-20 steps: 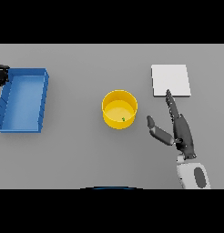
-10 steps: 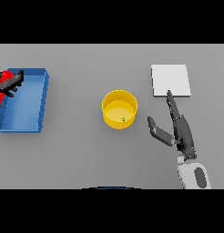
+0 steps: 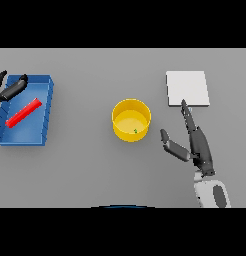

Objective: Pick up the red beaker and tilt it to pour out 1 green nut into yellow bowl. Pick up the yellow bowl and place it on the metallic measuring scale.

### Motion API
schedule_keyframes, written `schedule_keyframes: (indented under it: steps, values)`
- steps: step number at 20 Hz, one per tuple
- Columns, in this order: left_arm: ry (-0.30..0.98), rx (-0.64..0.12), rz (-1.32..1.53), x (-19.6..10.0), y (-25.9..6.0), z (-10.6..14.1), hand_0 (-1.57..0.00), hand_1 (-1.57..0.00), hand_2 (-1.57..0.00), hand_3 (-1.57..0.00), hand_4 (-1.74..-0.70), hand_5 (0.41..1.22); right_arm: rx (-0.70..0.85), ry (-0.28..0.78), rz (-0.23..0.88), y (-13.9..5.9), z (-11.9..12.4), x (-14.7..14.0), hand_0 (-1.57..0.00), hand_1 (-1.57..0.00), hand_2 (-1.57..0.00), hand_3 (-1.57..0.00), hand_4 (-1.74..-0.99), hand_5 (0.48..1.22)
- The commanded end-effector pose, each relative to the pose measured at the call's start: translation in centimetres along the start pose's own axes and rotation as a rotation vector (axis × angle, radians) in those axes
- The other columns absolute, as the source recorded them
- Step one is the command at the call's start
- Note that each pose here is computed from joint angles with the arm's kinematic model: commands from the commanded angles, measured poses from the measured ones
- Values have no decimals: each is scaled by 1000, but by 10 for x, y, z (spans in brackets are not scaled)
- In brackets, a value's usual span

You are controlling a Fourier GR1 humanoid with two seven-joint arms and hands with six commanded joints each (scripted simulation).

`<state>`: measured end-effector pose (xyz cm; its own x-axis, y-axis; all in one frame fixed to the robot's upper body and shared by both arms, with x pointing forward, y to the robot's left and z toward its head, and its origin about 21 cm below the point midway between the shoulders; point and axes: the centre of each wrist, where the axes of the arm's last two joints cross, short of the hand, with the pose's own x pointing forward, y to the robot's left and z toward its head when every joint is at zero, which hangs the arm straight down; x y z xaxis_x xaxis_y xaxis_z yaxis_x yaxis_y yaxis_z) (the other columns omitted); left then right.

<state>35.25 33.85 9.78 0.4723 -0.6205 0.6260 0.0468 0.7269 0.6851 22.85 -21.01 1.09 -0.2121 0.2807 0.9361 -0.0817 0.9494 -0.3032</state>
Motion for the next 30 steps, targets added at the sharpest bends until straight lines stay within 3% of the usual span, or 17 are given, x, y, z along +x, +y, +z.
schedule_keyframes:
  steps: [1, 4, 6, 10, 14, 16, 21, 30]
  values:
    - [-16, 17, 10, -2, 3, -1, -68, -60, -57, -48, -708, 658, -9, 14, 31, -3, -1, 3, 1, 1, 1, 1, -1175, 672]
    - [-69, 33, 36, -2, 1, 2, -34, -30, -29, -24, -710, 679, 77, -22, 108, -7, -6, 6, 1, 1, 1, 1, -1132, 703]
    - [-60, 44, 35, 1, 3, 1, -22, -19, -18, -15, -710, 689, 189, -59, 181, -6, -12, 12, 1, 1, 1, 1, -1153, 728]
    - [-84, 26, 64, 1, 2, -1, -8, -7, -7, -6, -720, 667, 417, -86, 537, -10, -41, 29, 1, 1, 1, 1, -1216, 704]
    - [-90, 18, 62, -1, 0, 0, -3, -2, -2, -2, -715, 669, 643, -235, 806, 5, -68, 45, 1, 1, 1, 1, -1232, 702]
    - [-86, 11, 62, 0, -1, 3, -1, -1, -1, -1, -712, 676, 730, -260, 907, 9, -78, 49, 1, 1, 1, 1, -1223, 705]
    - [-90, 0, 81, -5, -3, 3, 0, 0, 0, 0, -720, 687, 912, -300, 1044, 25, -101, 50, 1, 1, 1, 1, -1215, 704]
    - [-89, 4, 94, -7, 2, 3, 1, 1, 1, 1, -723, 688, 1093, -234, 1227, 51, -126, 39, 1, 1, 1, 1, -1259, 714]
